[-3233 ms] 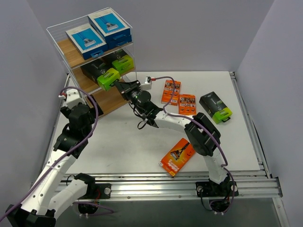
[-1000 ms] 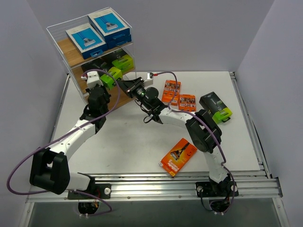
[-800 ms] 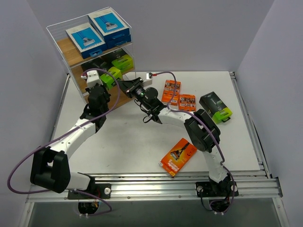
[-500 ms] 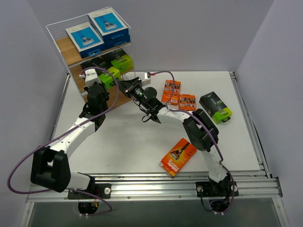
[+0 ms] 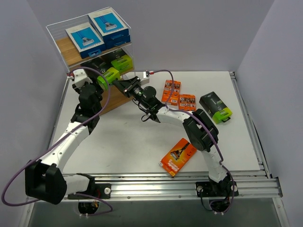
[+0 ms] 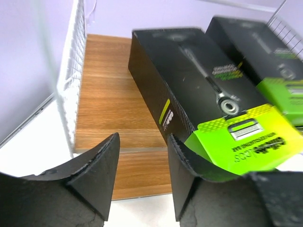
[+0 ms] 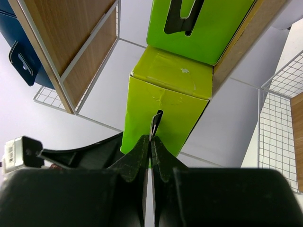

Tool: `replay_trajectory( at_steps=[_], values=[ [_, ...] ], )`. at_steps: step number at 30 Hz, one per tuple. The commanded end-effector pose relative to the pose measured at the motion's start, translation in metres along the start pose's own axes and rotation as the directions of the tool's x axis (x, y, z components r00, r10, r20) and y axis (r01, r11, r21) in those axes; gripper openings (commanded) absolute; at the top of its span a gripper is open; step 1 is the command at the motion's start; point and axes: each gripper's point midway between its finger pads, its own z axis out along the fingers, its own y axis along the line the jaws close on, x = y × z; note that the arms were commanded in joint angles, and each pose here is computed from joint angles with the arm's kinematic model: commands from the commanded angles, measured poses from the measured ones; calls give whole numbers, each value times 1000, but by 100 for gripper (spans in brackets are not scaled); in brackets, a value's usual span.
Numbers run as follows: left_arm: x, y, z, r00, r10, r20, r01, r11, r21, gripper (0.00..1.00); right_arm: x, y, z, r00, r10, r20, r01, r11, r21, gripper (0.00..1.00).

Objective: Place and organize the shaving razors onto the shelf
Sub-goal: Place the shaving razor onto shelf

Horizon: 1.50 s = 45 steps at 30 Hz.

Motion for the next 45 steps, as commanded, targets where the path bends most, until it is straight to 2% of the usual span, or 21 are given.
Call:
replay_trajectory(
  at_steps=[1, 7, 15, 18, 22, 26, 32, 41, 45],
  values=[
    [-30, 3, -19, 997, -70, 26, 70, 997, 28, 55, 6, 30, 8, 999, -27, -19, 25, 996, -86, 0],
    [-35, 2, -49, 998, -66, -20, 68, 988, 137, 57, 10, 33, 8, 999, -39, -30, 36, 996, -81, 0],
    [-51, 21, -76, 999, 29, -21, -26, 990, 138, 63, 12, 40, 9, 997, -69, -33, 67, 995, -74, 0],
    [-51, 25, -86, 999, 20, -34, -14, 989, 149, 63, 11, 41, 17, 994, -101, -33, 98, 993, -68, 0],
    [-37, 49, -104, 998, 0, -57, 6, 994, 110, 63, 13, 36, 26, 993, -104, -48, 101, 992, -71, 0],
    [-35, 90, -115, 1000, 13, -17, -14, 999, -40, 67, 17, 36, 30, 992, -118, -52, 114, 991, -75, 0],
    [-27, 90, -120, 999, 40, -15, -41, 999, -25, 69, 19, 35, 31, 992, -116, -50, 112, 991, -72, 0],
    [-37, 94, -127, 999, 30, 20, -29, 999, -38, 69, 7, 31, 31, 985, -159, 71, 161, 987, -17, 0],
    [-38, 92, -128, 999, 30, 27, -29, 999, -30, 70, 13, 28, 29, 989, -141, 50, 143, 989, -23, 0]
  ],
)
